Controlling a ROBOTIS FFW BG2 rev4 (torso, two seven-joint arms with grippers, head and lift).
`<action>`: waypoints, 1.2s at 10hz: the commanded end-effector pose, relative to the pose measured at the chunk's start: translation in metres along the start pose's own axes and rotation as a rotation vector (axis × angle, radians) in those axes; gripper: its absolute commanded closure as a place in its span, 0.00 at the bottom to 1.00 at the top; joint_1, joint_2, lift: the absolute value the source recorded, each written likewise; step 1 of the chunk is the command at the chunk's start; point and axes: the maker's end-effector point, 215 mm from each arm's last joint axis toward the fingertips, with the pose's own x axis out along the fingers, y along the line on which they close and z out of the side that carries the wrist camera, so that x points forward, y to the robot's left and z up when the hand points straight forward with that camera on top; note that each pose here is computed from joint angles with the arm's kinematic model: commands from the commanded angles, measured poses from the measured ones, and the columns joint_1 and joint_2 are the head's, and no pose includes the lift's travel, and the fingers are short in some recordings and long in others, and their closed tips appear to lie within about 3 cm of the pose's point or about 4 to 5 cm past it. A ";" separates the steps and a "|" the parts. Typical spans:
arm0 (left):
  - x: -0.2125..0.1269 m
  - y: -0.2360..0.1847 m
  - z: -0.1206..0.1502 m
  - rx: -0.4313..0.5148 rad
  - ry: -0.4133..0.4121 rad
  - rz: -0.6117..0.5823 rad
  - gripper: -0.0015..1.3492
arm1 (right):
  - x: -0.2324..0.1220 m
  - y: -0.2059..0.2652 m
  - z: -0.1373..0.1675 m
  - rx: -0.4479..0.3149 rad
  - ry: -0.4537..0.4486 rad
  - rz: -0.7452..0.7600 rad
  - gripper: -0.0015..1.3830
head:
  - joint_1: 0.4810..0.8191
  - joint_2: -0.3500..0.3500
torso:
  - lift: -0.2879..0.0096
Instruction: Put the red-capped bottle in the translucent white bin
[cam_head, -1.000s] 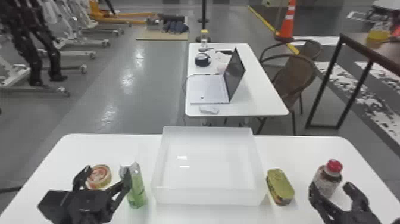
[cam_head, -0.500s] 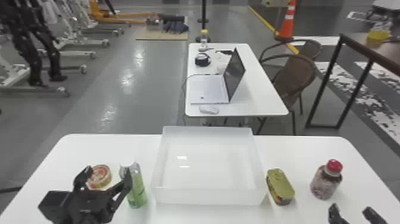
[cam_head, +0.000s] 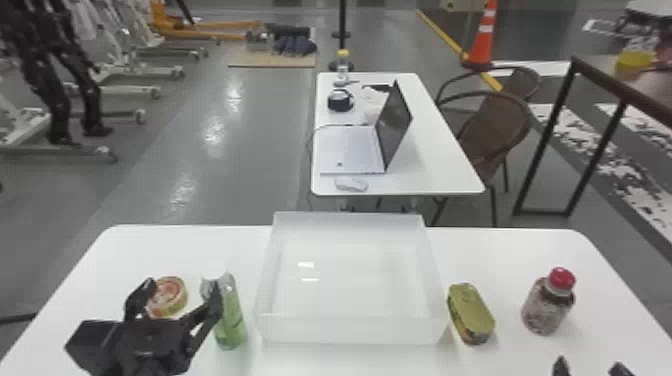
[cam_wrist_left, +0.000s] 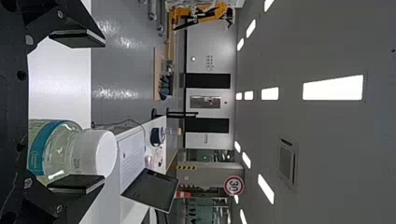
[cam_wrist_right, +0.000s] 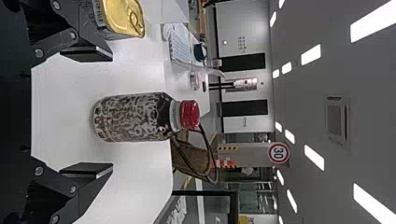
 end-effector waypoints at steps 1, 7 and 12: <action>0.000 0.000 0.001 -0.003 -0.004 0.001 0.19 | 0.005 -0.008 -0.004 0.003 0.004 -0.018 0.30 | 0.20 0.50 | 0.63; 0.001 -0.002 0.002 -0.003 -0.011 -0.002 0.19 | 0.040 -0.027 0.006 -0.032 0.008 -0.051 0.14 | 0.20 0.50 | 0.63; -0.001 0.000 0.000 -0.006 -0.012 0.003 0.19 | 0.068 -0.022 0.017 -0.049 -0.008 -0.045 0.07 | 0.20 0.50 | 0.63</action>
